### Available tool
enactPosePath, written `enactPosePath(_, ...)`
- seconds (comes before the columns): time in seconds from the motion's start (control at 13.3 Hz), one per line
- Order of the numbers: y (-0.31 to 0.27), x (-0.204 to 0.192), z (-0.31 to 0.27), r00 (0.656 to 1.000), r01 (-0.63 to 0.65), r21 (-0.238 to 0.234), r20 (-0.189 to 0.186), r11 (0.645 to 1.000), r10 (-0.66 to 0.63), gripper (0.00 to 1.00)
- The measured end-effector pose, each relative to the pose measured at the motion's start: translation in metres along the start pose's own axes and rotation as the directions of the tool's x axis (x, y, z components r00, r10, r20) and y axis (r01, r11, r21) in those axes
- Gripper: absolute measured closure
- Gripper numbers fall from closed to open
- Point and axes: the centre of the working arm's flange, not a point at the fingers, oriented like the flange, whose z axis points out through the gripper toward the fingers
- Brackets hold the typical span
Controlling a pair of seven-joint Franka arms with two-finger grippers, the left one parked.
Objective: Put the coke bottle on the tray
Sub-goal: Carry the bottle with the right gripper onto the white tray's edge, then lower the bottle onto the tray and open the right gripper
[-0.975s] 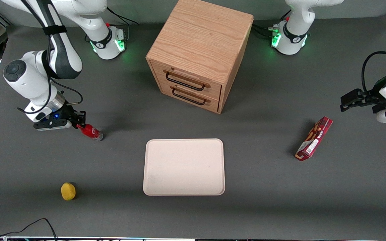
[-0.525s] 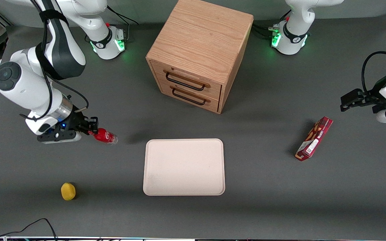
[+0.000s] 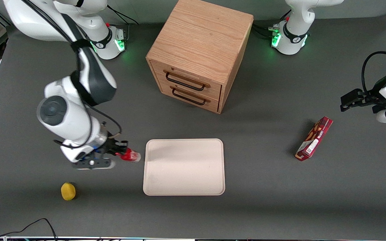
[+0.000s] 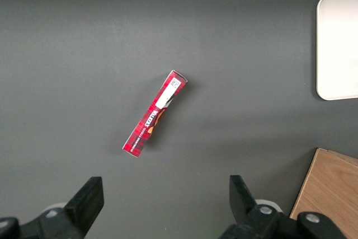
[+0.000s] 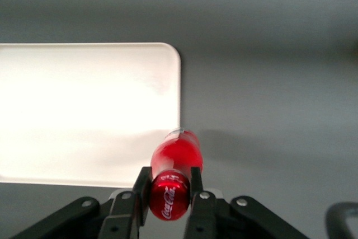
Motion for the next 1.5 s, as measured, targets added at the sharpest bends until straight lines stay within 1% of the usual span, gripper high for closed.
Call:
enactPosePath(0.15, -0.014, 0.013, 0.016, 1.0, -0.008, 0.013, -0.003, 1.0, 0.008, 0.69)
enactPosePath(0.3, -0.012, 0.029, 0.03, 1.0, -0.02, 0.01, -0.016, 1.0, 0.02, 0.69)
enactPosePath(0.38, -0.014, 0.035, 0.035, 0.999, -0.024, -0.003, -0.029, 1.0, 0.024, 0.69)
enactPosePath(0.53, -0.03, 0.04, 0.042, 0.997, -0.03, -0.025, -0.067, 0.999, 0.029, 0.69)
enactPosePath(0.6, -0.04, 0.041, 0.046, 0.996, -0.033, -0.026, -0.084, 0.999, 0.03, 0.69)
enactPosePath(0.67, -0.047, 0.04, 0.052, 0.995, -0.032, -0.025, -0.092, 0.999, 0.029, 0.69)
enactPosePath(1.12, -0.045, 0.045, 0.071, 0.994, -0.038, -0.025, -0.108, 0.999, 0.035, 0.69)
enactPosePath(1.5, -0.045, 0.047, 0.077, 0.993, -0.041, -0.023, -0.112, 0.999, 0.038, 0.69)
